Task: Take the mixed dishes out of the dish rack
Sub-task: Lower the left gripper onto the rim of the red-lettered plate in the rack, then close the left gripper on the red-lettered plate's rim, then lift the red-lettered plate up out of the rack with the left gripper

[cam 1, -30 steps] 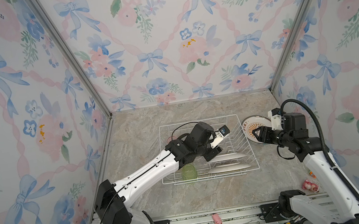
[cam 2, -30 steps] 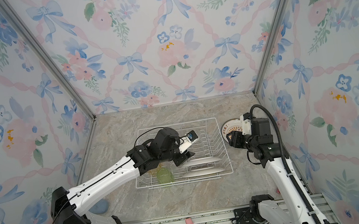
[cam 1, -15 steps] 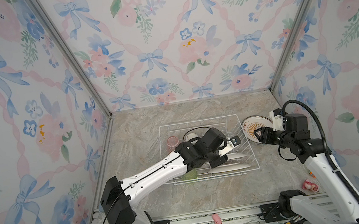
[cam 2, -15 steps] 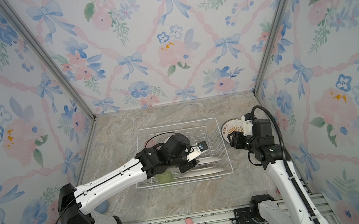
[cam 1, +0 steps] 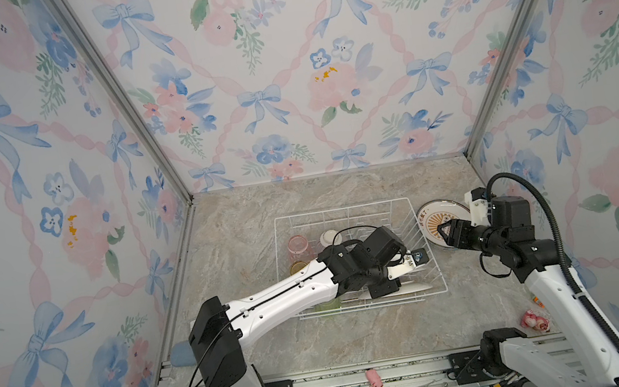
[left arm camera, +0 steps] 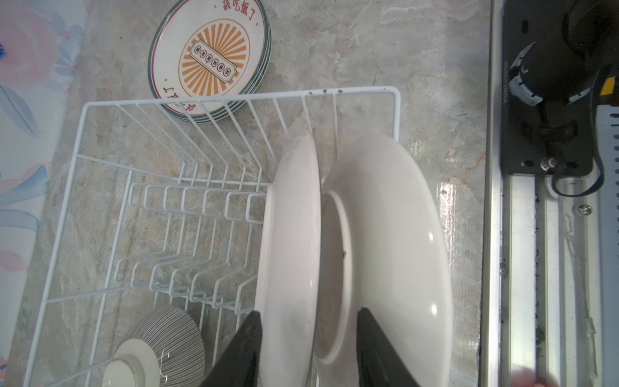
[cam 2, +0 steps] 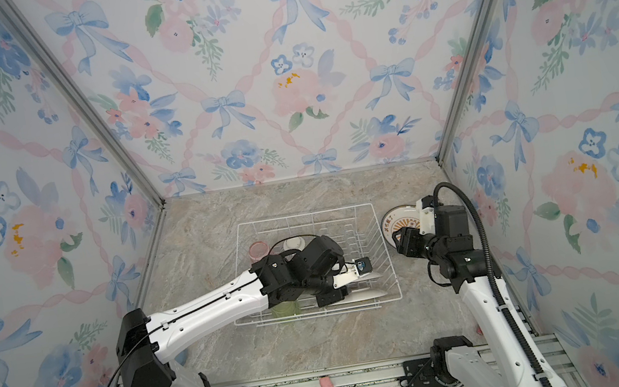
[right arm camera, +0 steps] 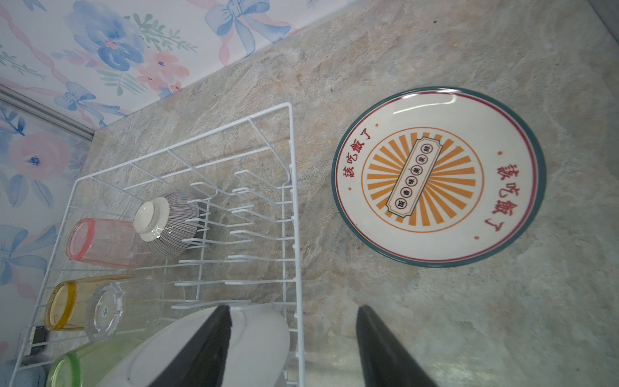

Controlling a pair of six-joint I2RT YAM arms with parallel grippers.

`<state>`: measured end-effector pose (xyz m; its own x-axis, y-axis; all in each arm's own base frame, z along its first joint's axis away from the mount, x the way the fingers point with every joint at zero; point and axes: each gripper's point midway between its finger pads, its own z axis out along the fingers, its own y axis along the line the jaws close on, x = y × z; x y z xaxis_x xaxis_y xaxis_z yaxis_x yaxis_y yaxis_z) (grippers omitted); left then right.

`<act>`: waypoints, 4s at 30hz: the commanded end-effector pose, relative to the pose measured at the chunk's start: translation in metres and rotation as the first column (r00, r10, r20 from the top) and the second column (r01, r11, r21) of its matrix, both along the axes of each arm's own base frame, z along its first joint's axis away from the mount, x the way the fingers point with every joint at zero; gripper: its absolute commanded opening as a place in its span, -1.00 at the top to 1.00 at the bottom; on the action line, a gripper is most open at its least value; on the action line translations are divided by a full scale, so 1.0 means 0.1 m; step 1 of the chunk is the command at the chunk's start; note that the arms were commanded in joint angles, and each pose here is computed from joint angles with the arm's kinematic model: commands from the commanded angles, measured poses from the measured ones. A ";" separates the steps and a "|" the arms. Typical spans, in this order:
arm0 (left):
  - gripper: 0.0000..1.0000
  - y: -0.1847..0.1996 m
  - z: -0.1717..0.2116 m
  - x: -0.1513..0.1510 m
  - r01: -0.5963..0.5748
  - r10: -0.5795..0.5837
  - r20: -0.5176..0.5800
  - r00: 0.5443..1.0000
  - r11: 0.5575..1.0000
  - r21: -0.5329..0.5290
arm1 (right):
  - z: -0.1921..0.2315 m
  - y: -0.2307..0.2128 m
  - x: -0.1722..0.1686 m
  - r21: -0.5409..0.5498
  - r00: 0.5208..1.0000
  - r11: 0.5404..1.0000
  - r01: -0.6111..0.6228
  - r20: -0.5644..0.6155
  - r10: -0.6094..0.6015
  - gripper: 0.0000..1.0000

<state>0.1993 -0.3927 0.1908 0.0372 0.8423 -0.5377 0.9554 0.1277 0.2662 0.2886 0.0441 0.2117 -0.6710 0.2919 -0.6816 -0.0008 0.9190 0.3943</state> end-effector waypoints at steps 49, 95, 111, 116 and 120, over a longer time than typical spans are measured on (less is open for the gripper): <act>0.99 -0.07 -0.03 0.97 -0.210 0.156 0.296 0.942 0.965 0.158 | -0.20 0.00 -0.01 -0.024 1.000 1.000 -0.012 -0.024 0.011 -0.28; 1.00 0.07 1.20 0.87 -0.249 0.282 0.336 0.899 0.958 -0.141 | -0.13 0.03 0.02 -0.002 0.999 0.999 -0.033 0.008 0.033 -0.29; 1.00 0.38 1.46 1.13 -0.321 0.383 0.135 0.914 0.885 -0.337 | 0.21 0.26 0.01 0.290 0.958 0.930 -0.225 0.240 0.157 -0.26; 1.00 0.37 1.51 1.15 -0.314 0.366 0.077 0.927 0.873 -0.374 | 0.28 0.52 -0.02 0.316 0.914 0.879 -0.358 0.311 0.261 -0.25; 1.00 0.41 1.55 1.20 -0.321 0.358 0.015 0.933 0.852 -0.413 | 0.35 0.65 -0.04 0.330 0.880 0.842 -0.427 0.365 0.304 -0.24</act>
<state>0.3180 -0.3503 0.3182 -0.1544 0.6305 -0.7606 0.7992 0.5324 0.2790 0.2877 0.0948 0.2310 -0.6015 0.3591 -0.7136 -0.3707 0.6658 0.6475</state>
